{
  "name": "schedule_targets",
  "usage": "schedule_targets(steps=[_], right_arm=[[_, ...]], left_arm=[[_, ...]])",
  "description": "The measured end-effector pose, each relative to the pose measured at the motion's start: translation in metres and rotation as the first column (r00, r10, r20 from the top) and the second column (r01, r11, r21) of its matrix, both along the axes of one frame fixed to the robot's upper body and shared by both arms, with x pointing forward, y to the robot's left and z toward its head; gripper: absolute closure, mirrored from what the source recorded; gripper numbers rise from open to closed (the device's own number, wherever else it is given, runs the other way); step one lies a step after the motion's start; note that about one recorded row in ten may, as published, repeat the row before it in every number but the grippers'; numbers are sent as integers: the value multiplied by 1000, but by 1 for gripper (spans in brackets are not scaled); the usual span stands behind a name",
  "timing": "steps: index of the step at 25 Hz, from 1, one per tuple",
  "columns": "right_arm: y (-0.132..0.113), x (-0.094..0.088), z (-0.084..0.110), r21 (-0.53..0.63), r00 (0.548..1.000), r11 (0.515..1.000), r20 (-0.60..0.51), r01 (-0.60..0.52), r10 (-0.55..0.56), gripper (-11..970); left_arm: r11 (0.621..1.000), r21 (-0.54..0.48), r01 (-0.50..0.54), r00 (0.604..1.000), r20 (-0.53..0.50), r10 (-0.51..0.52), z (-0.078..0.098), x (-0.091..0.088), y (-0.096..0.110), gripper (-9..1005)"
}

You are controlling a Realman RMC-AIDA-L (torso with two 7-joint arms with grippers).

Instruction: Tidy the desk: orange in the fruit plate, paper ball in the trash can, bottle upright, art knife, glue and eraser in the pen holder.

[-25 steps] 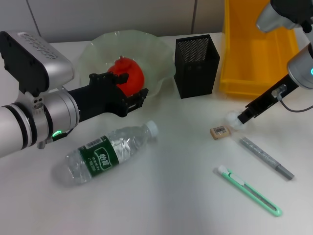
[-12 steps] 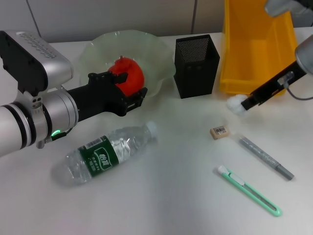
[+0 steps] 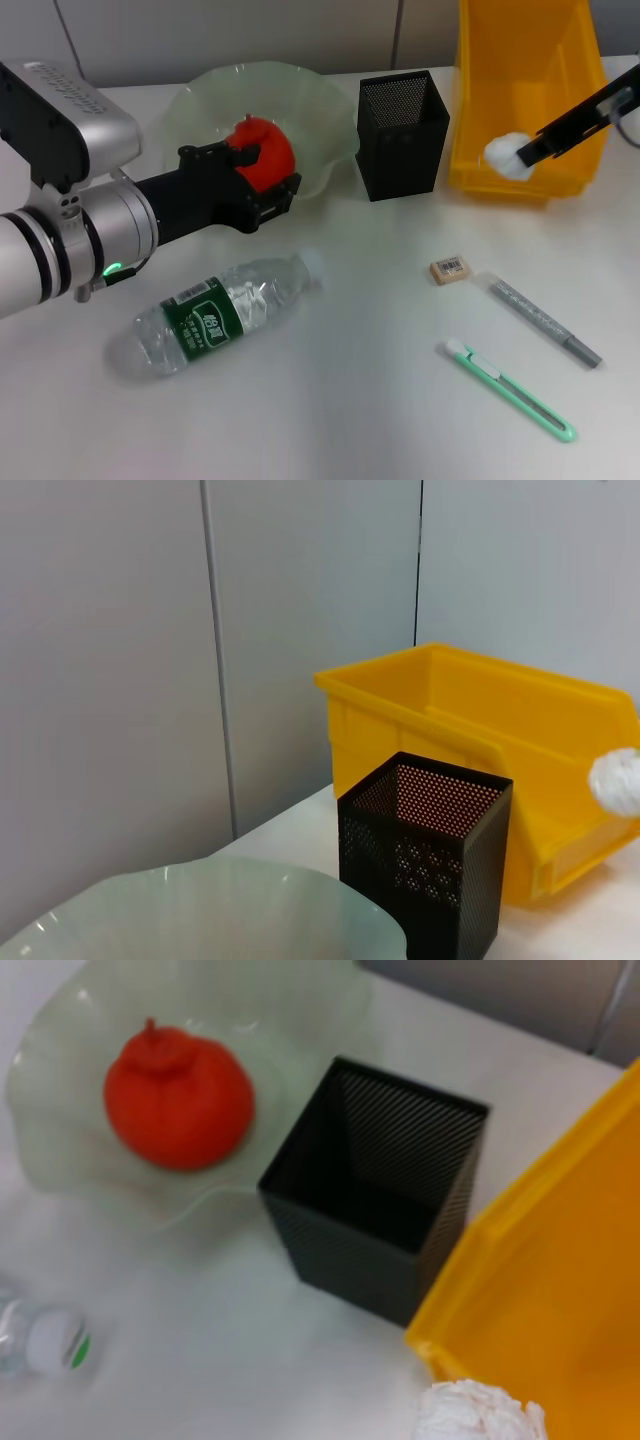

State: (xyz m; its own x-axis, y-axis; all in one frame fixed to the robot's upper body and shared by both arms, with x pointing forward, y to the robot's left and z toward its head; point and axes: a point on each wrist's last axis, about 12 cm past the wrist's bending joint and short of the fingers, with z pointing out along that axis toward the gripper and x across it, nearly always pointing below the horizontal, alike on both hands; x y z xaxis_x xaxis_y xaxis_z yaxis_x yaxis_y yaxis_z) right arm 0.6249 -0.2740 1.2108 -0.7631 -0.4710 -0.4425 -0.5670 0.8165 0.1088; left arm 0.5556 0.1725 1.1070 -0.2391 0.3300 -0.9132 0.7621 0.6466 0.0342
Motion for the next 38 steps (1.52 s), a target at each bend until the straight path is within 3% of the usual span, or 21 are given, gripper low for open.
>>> schedule_targets(steps=[6, 16, 29, 38], right_arm=[[-21, 6, 10, -11, 997, 998, 38, 62, -61, 934], [-47, 18, 4, -8, 990, 992, 69, 127, -126, 936], [-47, 24, 3, -11, 987, 991, 90, 133, -132, 938], [-43, 25, 5, -12, 989, 993, 92, 113, -112, 855]], left_arm=[[1000, -2, 5, 1000, -4, -5, 0, -1, 0, 408], [1000, -3, 5, 1000, -4, -5, 0, 0, 0, 409], [1000, -2, 4, 1000, -5, -4, 0, -1, 0, 409], [1000, -4, 2, 1000, -10, -2, -2, -2, 1, 409]])
